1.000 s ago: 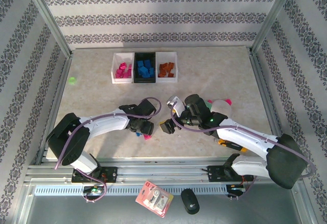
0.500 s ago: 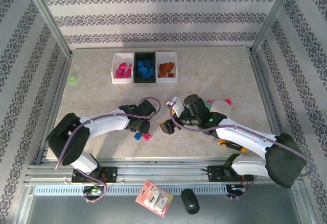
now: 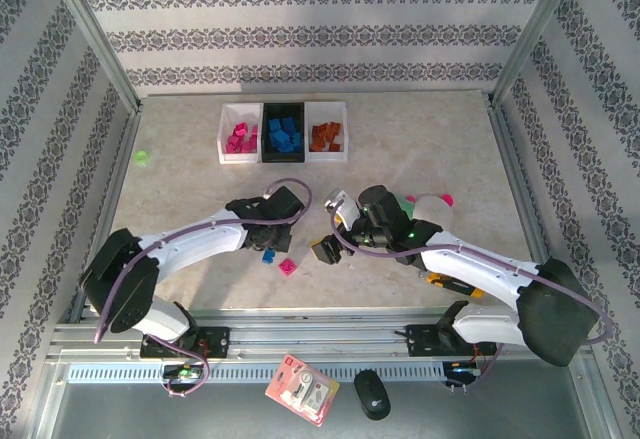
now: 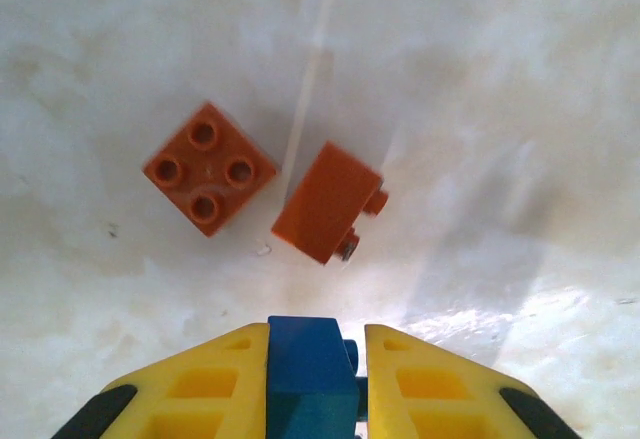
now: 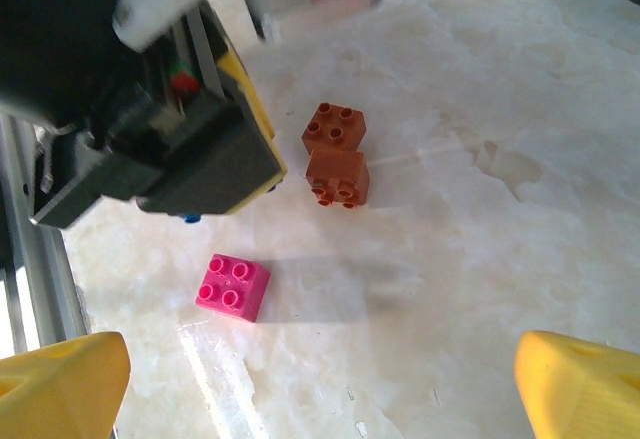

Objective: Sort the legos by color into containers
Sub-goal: Pick up the lego from the middle-left of the table, then place the lego in the container.

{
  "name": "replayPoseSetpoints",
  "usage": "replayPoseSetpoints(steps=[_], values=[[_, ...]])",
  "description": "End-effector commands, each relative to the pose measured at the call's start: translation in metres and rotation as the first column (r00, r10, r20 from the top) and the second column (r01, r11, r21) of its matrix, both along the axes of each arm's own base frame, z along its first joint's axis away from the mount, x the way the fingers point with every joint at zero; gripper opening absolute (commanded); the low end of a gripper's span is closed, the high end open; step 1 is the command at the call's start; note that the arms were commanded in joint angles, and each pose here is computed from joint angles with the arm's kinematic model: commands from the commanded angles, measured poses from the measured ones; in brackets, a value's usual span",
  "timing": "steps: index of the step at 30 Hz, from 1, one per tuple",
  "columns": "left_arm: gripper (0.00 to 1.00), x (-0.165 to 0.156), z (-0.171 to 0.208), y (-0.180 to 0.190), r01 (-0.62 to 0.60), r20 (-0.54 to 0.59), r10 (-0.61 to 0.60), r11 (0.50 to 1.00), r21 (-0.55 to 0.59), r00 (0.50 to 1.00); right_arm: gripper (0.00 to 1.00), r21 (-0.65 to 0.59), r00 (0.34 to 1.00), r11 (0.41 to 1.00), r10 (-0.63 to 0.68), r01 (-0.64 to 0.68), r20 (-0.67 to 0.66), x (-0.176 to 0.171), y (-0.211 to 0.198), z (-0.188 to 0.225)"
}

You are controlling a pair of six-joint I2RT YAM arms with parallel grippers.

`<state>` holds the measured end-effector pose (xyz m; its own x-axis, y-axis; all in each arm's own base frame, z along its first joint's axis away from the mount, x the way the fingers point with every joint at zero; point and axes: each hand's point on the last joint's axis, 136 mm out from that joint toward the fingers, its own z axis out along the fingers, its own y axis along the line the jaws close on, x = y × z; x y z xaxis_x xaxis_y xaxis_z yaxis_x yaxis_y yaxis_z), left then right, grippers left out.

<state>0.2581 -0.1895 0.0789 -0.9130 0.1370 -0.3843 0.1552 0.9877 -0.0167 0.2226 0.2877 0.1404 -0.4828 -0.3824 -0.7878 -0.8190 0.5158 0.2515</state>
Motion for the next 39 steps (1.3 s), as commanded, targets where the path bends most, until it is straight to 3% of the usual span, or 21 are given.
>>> replayPoseSetpoints(steps=[1, 4, 12, 18, 24, 30, 36, 38, 39], values=[[0.19, 0.018, 0.028, 0.013, -0.023, 0.082, 0.021, 1.0, 0.02, 0.996, 0.98, 0.073, 0.998, 0.997, 0.018, -0.023, 0.063, 0.005, 0.014, 0.03], [0.19, 0.045, 0.044, 0.018, -0.045, 0.145, 0.047, 0.999, -0.016, 0.988, 0.98, 0.086, 0.997, 0.996, 0.014, -0.021, 0.078, 0.009, 0.016, 0.035], [0.2, 0.16, 0.088, 0.026, -0.092, 0.287, 0.121, 0.99, -0.111, 0.95, 0.98, 0.096, 0.996, 0.995, 0.011, -0.019, 0.086, 0.012, 0.019, 0.039], [0.2, 0.243, 0.093, 0.032, -0.116, 0.32, 0.155, 0.984, -0.135, 0.935, 0.98, 0.092, 0.995, 0.996, -0.013, 0.005, 0.096, 0.015, 0.015, 0.039], [0.2, 0.305, 0.088, 0.032, -0.119, 0.338, 0.164, 0.981, -0.15, 0.927, 0.98, 0.1, 0.994, 0.995, -0.028, 0.017, 0.103, 0.017, 0.013, 0.043], [0.2, 0.352, 0.078, 0.034, -0.129, 0.348, 0.17, 0.982, -0.137, 0.922, 0.98, 0.093, 0.994, 0.995, -0.037, 0.027, 0.099, 0.018, 0.011, 0.04], [0.21, 0.376, 0.061, 0.027, -0.128, 0.345, 0.178, 0.978, -0.163, 0.921, 0.98, 0.093, 0.993, 0.995, -0.054, 0.045, 0.101, 0.019, 0.007, 0.04], [0.27, 0.381, 0.06, 0.025, -0.123, 0.355, 0.18, 0.977, -0.177, 0.918, 0.98, 0.091, 0.994, 0.995, -0.056, 0.047, 0.098, 0.018, 0.005, 0.04], [0.36, 0.382, 0.06, 0.024, -0.122, 0.357, 0.182, 0.975, -0.183, 0.916, 0.98, 0.092, 0.994, 0.995, -0.057, 0.048, 0.098, 0.018, 0.005, 0.04]])
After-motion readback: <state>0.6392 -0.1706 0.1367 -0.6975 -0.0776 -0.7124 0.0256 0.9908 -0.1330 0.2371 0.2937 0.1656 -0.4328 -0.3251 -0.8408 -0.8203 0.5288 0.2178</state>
